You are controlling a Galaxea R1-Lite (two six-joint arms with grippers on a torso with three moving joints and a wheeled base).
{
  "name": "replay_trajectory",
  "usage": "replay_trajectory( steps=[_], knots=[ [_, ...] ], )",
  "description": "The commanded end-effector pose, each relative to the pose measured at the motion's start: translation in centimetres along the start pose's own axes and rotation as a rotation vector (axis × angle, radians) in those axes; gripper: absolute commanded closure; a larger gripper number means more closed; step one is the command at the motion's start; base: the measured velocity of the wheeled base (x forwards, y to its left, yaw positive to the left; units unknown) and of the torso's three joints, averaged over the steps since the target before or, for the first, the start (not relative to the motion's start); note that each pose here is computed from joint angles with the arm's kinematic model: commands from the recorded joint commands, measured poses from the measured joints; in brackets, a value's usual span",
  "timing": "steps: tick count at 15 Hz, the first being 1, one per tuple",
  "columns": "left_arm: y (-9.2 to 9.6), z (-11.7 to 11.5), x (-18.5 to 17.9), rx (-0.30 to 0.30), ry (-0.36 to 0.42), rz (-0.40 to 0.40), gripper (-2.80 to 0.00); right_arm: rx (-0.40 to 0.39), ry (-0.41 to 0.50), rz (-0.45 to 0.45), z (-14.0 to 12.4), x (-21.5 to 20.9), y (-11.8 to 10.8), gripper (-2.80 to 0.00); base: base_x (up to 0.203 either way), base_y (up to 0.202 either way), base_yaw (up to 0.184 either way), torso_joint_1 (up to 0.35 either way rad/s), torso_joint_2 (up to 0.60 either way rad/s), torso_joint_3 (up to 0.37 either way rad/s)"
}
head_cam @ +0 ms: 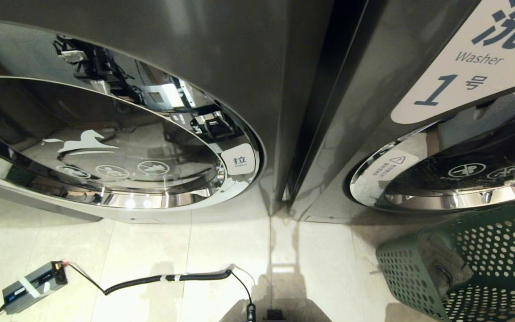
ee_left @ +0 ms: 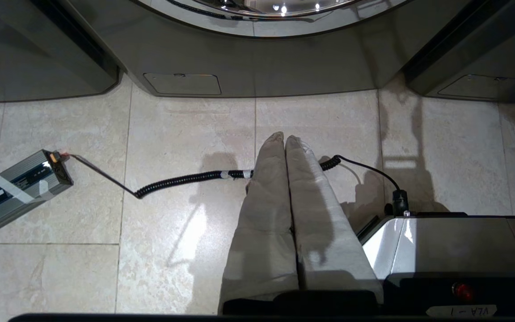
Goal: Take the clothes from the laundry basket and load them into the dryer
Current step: Take the clothes out of the basket
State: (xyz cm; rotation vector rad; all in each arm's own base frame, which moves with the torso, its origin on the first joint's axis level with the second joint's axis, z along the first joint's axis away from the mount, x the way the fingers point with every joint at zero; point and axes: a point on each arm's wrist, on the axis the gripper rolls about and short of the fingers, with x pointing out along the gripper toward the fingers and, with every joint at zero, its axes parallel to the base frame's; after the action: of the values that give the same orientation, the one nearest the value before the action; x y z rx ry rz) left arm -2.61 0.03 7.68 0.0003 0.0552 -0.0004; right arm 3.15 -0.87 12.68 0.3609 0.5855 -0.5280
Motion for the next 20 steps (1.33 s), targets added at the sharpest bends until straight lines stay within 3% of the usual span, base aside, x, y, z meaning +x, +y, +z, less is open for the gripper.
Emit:
replay_trajectory(
  steps=[1,4,6,9,20],
  knots=[
    [0.0,0.0,0.0,0.000,0.000,0.000,0.00,0.103,0.135,-0.153,0.5,2.1,0.9,0.00,0.000,0.000,0.000,0.000,0.00,0.000],
    [0.0,0.0,0.0,0.000,0.000,0.000,0.00,0.232,0.203,-0.309,1.0,3.5,0.2,0.00,0.000,0.000,0.000,0.000,0.00,0.000],
    [0.0,0.0,0.0,0.000,0.000,0.000,0.00,0.265,0.281,-0.350,0.9,4.6,-0.8,0.00,0.000,0.000,0.000,0.000,0.00,0.000],
    [0.0,0.0,0.0,0.000,0.000,0.000,0.00,0.223,0.397,-0.281,1.2,7.9,-1.2,0.00,0.000,0.000,0.000,0.000,0.00,0.000],
    [0.0,0.0,0.0,0.000,0.000,0.000,0.00,0.235,0.381,-0.225,6.7,27.6,-1.7,0.00,0.000,0.000,0.000,0.000,0.00,0.000]
  ],
)
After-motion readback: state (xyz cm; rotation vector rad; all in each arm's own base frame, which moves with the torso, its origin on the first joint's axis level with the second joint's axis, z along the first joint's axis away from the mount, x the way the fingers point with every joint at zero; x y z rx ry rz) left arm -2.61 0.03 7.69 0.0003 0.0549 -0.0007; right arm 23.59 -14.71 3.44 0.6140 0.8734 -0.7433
